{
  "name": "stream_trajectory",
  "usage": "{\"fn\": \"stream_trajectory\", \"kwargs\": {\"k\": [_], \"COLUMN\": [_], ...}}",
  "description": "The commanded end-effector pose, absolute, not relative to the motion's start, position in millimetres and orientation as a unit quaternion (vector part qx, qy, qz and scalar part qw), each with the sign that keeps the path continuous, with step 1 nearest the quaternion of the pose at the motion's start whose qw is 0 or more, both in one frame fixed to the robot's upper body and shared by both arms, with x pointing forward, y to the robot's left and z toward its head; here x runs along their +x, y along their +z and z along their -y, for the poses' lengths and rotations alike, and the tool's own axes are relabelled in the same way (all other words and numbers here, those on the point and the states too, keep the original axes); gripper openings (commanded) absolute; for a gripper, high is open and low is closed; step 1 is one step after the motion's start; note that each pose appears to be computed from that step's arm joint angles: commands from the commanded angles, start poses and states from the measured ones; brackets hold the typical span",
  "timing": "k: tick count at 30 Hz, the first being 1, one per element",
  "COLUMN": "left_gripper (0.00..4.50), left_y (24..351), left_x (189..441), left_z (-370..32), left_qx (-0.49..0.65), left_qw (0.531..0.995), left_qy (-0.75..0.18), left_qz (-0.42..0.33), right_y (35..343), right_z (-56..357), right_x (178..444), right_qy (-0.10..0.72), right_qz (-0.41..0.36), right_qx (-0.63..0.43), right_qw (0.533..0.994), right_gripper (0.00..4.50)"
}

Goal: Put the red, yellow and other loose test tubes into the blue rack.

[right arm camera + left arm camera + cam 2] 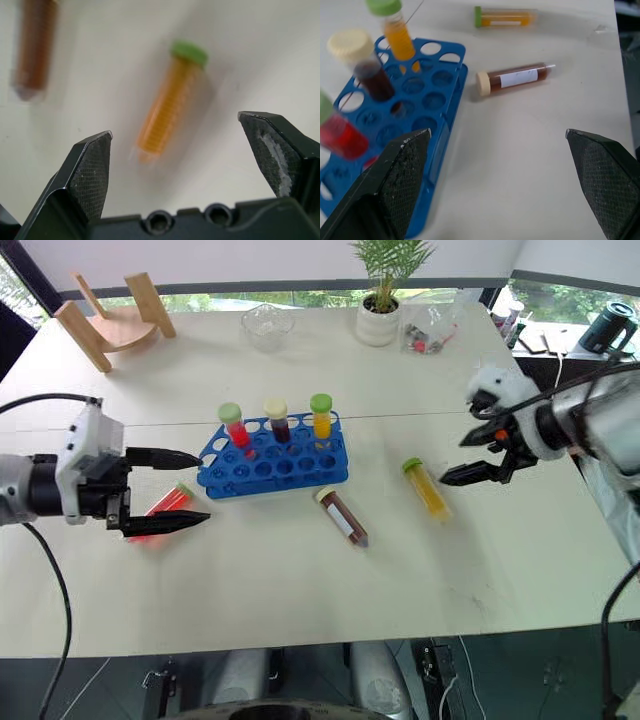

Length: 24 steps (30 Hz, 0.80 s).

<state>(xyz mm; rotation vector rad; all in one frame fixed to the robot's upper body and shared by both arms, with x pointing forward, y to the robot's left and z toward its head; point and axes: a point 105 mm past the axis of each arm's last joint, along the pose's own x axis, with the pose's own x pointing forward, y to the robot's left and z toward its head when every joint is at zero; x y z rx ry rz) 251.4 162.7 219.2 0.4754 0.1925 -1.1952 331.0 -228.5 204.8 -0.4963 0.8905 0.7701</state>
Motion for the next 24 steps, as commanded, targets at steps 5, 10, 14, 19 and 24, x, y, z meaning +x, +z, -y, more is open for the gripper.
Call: {"fn": "stream_trajectory", "kwargs": {"k": [5,10,14,19,24], "left_gripper": [4.46,4.46,4.46,4.50,4.50], "left_y": [205.5,196.6,189.4,187.2,183.0], "left_x": [250.9,250.4,249.9,249.3,248.7], "left_z": [-140.1,-134.7,-133.8,-132.5,-137.3], "left_qx": [0.216,0.205,0.207,0.208,0.208], "left_qw": [0.790,0.797,0.801,0.807,0.813], "left_qy": [-0.571,-0.565,-0.556,-0.548,-0.537], "left_qz": [-0.067,-0.068,-0.074,-0.075,-0.085], "right_y": [192.8,180.2,159.2,133.0,127.2], "right_z": [217.3,206.5,203.0,211.8,204.6], "right_x": [360.2,373.0,377.7,379.3,374.3], "right_qy": [0.289,0.286,0.282,0.267,0.298], "right_qz": [-0.478,-0.498,-0.520,-0.543,-0.539], "right_qx": [-0.117,-0.127,-0.164,-0.203,-0.218], "right_qw": [0.821,0.808,0.789,0.770,0.757], "right_gripper": [4.50,4.50,4.50,2.63,0.85]}}
